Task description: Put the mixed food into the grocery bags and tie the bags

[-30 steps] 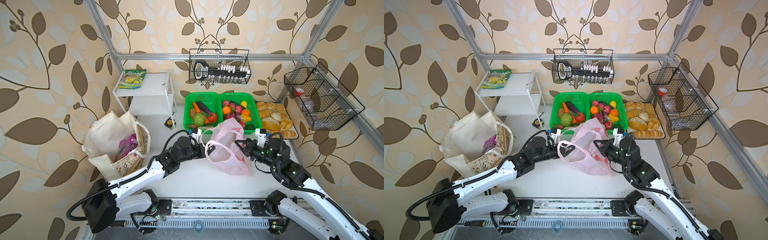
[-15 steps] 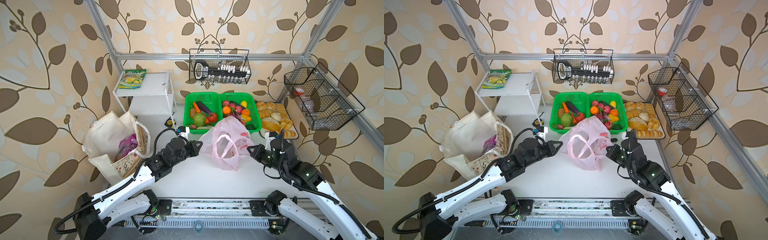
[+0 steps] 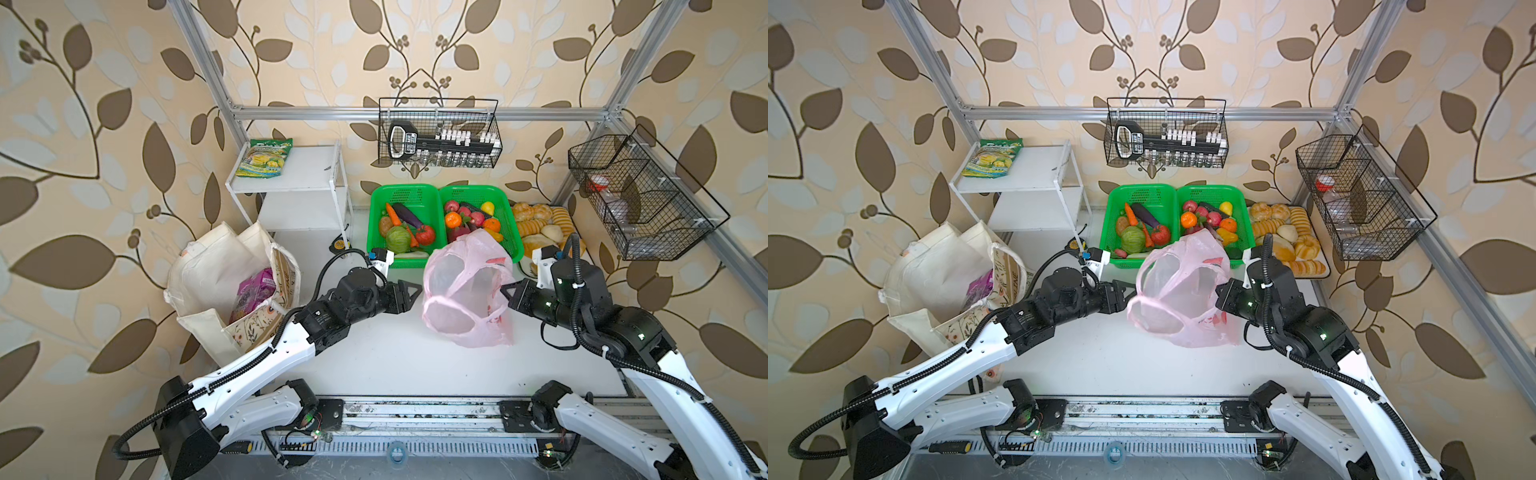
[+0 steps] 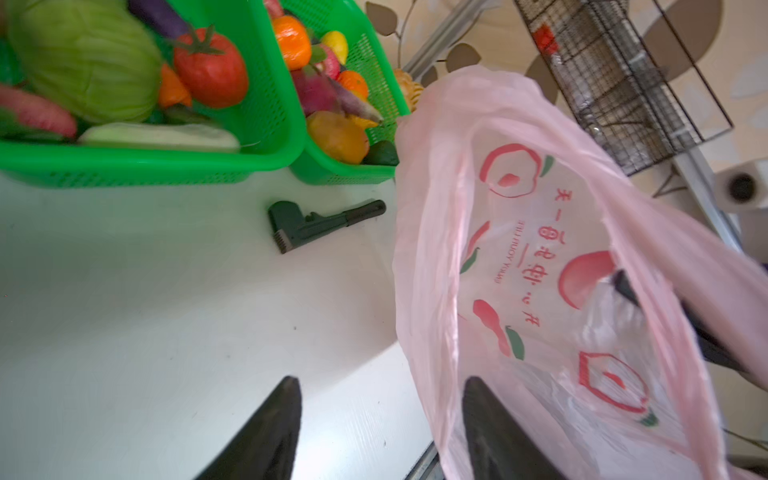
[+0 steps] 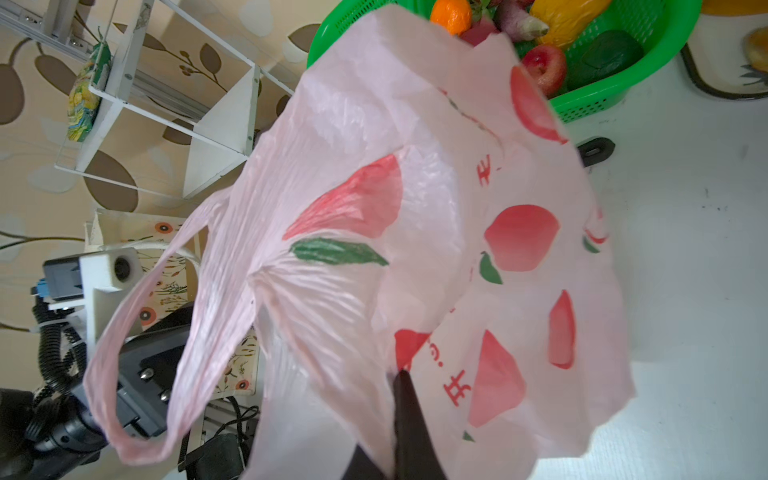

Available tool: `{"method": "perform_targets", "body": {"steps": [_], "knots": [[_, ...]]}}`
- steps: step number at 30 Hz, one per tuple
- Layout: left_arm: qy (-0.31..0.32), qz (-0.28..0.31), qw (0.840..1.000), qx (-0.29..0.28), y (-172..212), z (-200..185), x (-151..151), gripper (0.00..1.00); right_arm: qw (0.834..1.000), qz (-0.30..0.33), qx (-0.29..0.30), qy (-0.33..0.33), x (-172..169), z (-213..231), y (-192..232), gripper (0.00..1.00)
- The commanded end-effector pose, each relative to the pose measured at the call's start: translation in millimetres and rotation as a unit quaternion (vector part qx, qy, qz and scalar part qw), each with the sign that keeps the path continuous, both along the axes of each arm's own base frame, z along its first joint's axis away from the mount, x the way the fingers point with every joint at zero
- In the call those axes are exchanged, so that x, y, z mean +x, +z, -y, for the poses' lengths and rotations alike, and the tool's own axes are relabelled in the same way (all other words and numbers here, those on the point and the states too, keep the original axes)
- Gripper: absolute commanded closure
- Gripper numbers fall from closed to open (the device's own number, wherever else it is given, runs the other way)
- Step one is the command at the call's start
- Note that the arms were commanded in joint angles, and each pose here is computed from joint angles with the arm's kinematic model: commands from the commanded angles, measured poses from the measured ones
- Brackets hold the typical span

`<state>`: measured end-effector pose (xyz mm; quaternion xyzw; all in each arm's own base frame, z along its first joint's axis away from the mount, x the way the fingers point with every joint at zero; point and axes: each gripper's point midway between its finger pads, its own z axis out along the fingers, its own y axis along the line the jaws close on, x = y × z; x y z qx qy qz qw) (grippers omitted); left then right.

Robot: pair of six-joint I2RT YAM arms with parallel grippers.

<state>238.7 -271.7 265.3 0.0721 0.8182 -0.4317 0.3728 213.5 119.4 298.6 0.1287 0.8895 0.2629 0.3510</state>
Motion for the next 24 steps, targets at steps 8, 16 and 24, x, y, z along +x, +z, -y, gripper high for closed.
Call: {"method": "perform_targets", "body": {"steps": [8,16,24], "knots": [[-0.139,0.338,0.924,0.115,36,-10,-39,0.16,0.999,-0.011,0.012,0.044,1,-17,-17,1.00],[-0.198,0.431,0.847,0.240,16,-10,-45,0.03,0.998,-0.018,0.009,0.065,4,-25,-27,1.00],[-0.190,0.475,0.791,0.335,6,-27,-33,0.03,0.997,-0.012,0.012,0.074,5,-29,-32,1.00]]}}
